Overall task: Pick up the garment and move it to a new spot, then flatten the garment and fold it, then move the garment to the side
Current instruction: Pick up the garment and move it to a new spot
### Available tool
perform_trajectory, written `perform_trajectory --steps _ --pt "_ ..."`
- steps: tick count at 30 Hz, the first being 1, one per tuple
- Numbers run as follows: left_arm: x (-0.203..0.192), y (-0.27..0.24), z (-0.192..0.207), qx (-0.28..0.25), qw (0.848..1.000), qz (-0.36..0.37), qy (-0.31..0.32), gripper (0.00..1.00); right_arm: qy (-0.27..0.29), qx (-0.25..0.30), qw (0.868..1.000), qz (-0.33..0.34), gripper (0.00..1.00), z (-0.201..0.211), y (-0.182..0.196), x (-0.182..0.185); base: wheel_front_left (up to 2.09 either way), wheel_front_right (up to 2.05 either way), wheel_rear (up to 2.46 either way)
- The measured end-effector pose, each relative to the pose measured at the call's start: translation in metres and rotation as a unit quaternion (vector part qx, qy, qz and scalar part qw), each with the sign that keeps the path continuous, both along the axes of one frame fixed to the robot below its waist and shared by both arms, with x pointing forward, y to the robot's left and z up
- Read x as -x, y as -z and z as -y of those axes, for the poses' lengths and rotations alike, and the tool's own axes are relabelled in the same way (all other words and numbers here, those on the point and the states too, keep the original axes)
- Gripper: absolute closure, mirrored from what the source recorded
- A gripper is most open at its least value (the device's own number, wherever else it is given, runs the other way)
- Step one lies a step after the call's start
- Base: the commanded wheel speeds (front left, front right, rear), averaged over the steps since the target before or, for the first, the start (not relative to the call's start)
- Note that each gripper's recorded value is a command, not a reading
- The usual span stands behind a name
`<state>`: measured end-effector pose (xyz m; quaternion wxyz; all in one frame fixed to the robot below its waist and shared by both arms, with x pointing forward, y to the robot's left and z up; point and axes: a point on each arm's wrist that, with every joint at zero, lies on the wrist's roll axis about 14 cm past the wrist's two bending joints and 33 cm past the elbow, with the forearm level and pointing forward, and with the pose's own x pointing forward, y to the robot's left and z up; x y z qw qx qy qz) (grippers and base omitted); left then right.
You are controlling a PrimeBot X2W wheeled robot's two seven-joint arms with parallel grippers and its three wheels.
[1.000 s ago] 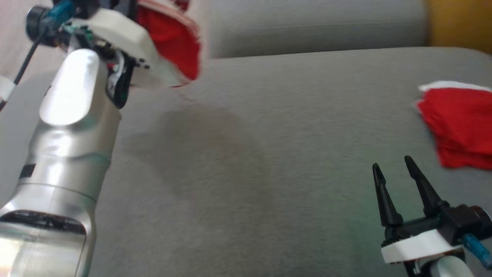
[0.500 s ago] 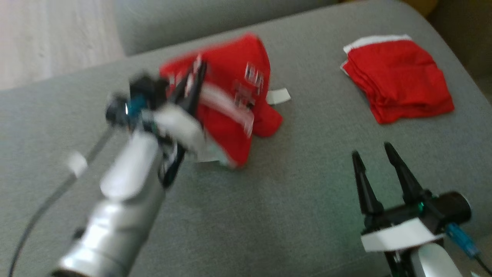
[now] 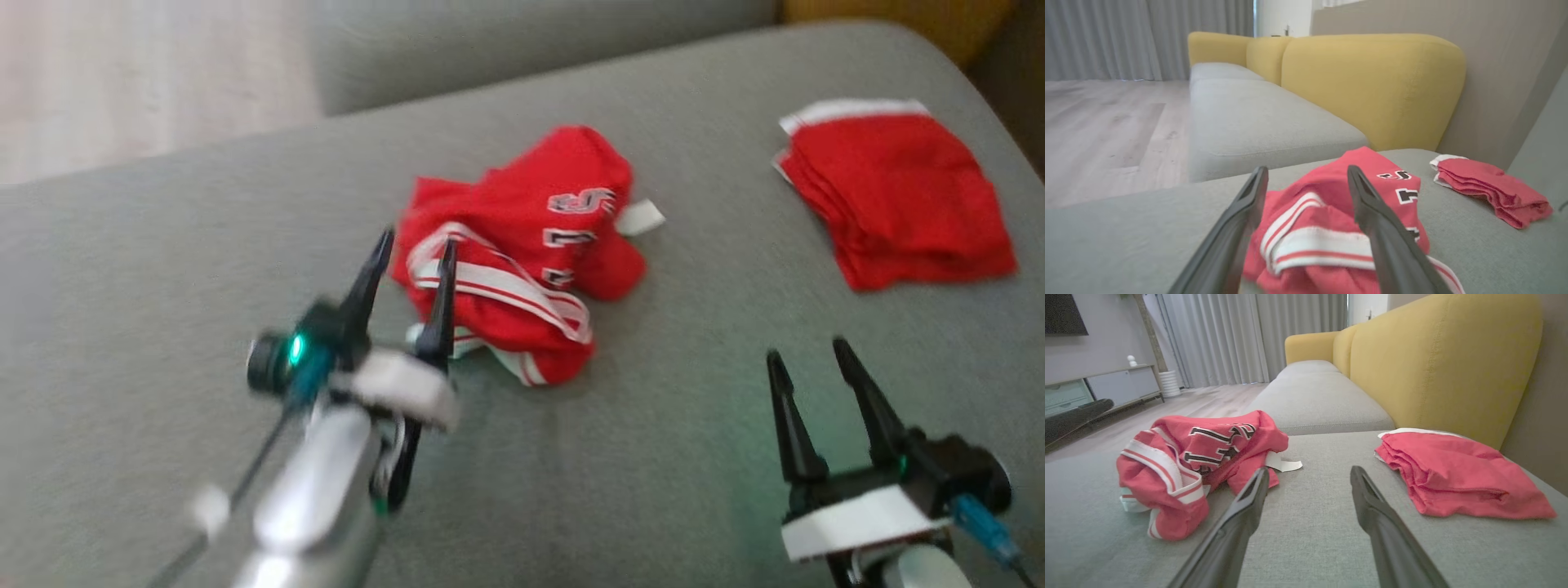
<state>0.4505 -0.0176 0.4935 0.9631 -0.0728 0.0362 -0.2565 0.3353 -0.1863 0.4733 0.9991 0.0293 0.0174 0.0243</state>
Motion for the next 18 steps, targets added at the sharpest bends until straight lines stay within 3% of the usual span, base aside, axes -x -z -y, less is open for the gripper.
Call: perform_trajectory --steps 5,11,18 --pt "0.039 -0.016 -0.073 0.015 0.992 0.037 -0.122 0.0 -0.032 -0.007 0.999 0.016 0.0 -0.021 -0.008 -0.004 0.0 0.0 0.0" --pt "0.093 -0.034 -0.151 0.031 0.968 0.074 -0.239 0.0 -0.06 -0.01 0.998 0.031 0.0 -0.038 -0.017 -0.007 0.0 0.0 0.0" --pt "0.149 -0.008 -0.183 -0.025 0.955 0.057 -0.291 0.0 -0.093 -0.012 0.995 0.023 0.0 -0.062 -0.012 0.003 0.0 0.0 0.0"
